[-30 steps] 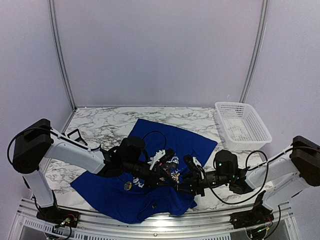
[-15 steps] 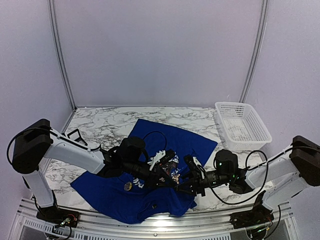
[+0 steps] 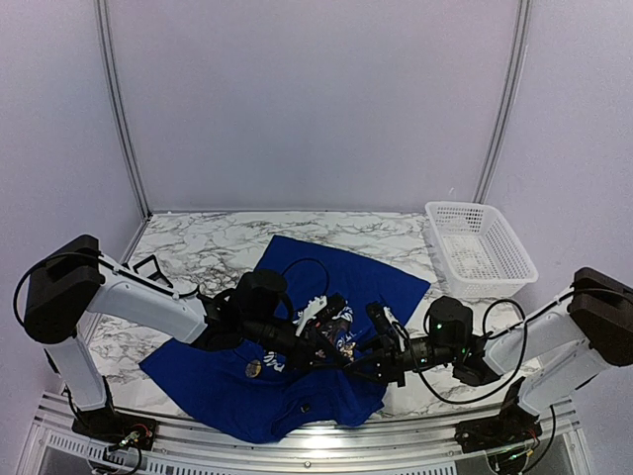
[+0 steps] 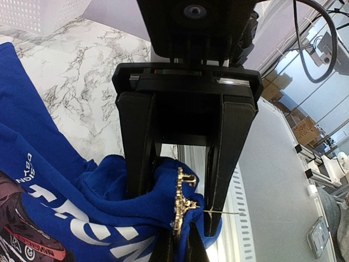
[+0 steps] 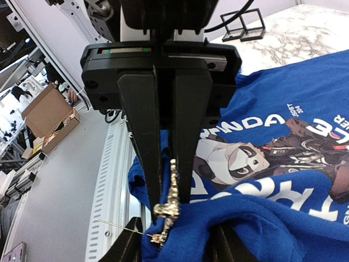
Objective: Pin the brooch onto the clothing
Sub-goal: Pin the brooch onto the flattened clothing.
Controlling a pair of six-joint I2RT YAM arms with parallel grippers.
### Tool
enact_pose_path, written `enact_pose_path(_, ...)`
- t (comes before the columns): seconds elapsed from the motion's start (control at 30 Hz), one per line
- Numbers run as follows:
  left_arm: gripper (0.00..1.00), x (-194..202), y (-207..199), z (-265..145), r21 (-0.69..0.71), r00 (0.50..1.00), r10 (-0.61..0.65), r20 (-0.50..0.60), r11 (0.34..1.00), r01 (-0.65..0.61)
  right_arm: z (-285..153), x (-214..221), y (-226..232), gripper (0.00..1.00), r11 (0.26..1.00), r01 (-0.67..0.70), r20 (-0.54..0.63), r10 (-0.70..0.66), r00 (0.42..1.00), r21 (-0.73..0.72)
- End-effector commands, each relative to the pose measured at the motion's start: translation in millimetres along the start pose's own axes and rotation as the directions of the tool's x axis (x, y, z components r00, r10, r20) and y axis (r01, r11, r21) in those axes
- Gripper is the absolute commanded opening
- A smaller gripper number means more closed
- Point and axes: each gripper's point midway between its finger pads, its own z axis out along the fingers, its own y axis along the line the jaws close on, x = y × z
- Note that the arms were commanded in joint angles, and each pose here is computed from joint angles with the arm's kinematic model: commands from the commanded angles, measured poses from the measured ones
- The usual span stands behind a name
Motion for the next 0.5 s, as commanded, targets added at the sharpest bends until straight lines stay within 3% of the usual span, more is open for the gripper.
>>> enact_pose_path(0.0, 0.00, 2, -13, 1, 0.038, 1.000, 0.007, -0.022, 0.999, -0.007, 2, -42, 9, 0.33, 0.998, 0.062, 0.140, -0.057, 0.989, -0.028)
enact_pose_path(0.47, 0.00, 5, -10, -1, 0.013, 0.999, 0.037, -0.023, 0.999, -0.037, -1, -52, 6, 0.33, 0.998, -0.036, 0.186, 0.045, 0.982, -0.054)
